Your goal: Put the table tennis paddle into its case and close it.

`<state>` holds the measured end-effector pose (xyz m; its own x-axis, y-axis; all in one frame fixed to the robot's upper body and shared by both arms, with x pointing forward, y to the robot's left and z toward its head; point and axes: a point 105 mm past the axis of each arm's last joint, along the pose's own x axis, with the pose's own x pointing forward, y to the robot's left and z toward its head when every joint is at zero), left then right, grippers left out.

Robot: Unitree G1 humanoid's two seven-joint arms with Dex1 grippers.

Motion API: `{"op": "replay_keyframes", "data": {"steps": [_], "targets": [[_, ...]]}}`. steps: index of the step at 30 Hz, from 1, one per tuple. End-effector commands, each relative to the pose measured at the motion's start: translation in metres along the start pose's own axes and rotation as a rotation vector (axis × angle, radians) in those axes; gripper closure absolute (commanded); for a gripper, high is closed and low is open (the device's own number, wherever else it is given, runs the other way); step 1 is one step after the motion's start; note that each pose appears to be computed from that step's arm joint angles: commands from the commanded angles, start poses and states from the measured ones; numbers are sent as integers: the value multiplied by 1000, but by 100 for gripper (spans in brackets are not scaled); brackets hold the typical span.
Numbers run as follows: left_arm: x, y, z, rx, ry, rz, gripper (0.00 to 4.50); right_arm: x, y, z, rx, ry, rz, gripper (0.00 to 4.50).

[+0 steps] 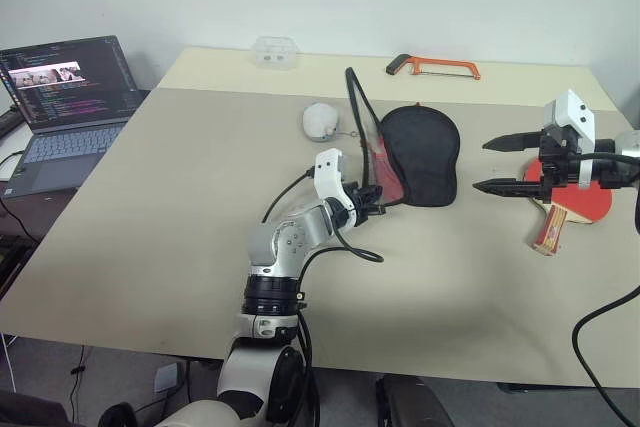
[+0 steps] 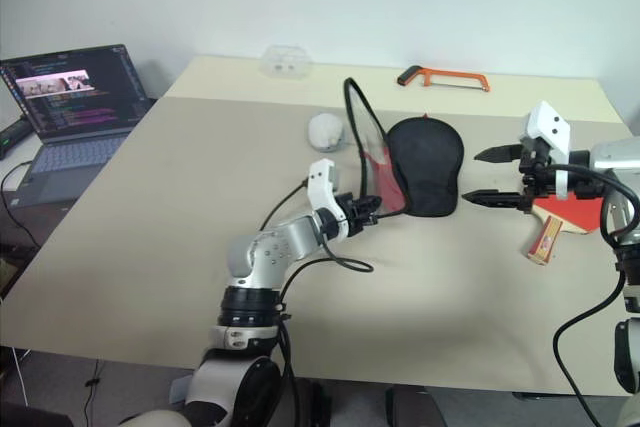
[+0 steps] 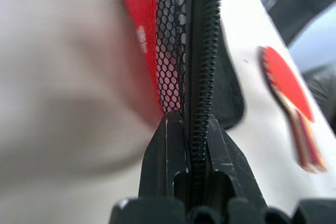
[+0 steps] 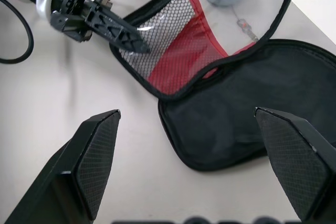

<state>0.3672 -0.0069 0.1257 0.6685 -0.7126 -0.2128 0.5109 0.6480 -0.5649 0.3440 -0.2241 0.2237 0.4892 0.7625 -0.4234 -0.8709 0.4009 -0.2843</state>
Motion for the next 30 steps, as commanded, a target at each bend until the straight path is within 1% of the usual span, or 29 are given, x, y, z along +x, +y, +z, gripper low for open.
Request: {"op": "replay_keyframes", "data": {"steps": [1, 4, 8, 10, 12, 14, 16, 20, 22, 23, 30], "targets": [[17, -52, 0, 6, 7, -194, 446, -12, -3, 13, -42, -20, -34, 0], [23, -56, -2, 18, 18, -212, 446, -12, -4, 13, -42, -19, -36, 0], [27, -62, 2, 21, 8, -251, 446, -12, -3, 13, -40, -19, -37, 0], [27, -60, 4, 34, -1, -250, 446, -13, -3, 13, -39, -18, -38, 0], [25, -55, 6, 46, -7, -240, 446, -13, -3, 12, -39, -17, -37, 0], [20, -44, 9, 74, -16, -205, 446, -13, -3, 12, -38, -16, -37, 0], [9, -27, 18, 123, -36, -148, 446, -13, -3, 12, -37, -15, -35, 0], [-9, -10, 32, 165, -65, -89, 446, -11, -3, 11, -35, -16, -30, 0], [-17, -6, 36, 178, -66, -75, 391, -9, -3, 12, -34, -18, -26, 0], [-21, -2, 36, 189, -52, -61, 371, -8, -3, 12, -34, -19, -23, 0], [-38, 9, 32, 232, 14, -31, 114, -4, -3, 11, -32, -24, -13, 0]]}}
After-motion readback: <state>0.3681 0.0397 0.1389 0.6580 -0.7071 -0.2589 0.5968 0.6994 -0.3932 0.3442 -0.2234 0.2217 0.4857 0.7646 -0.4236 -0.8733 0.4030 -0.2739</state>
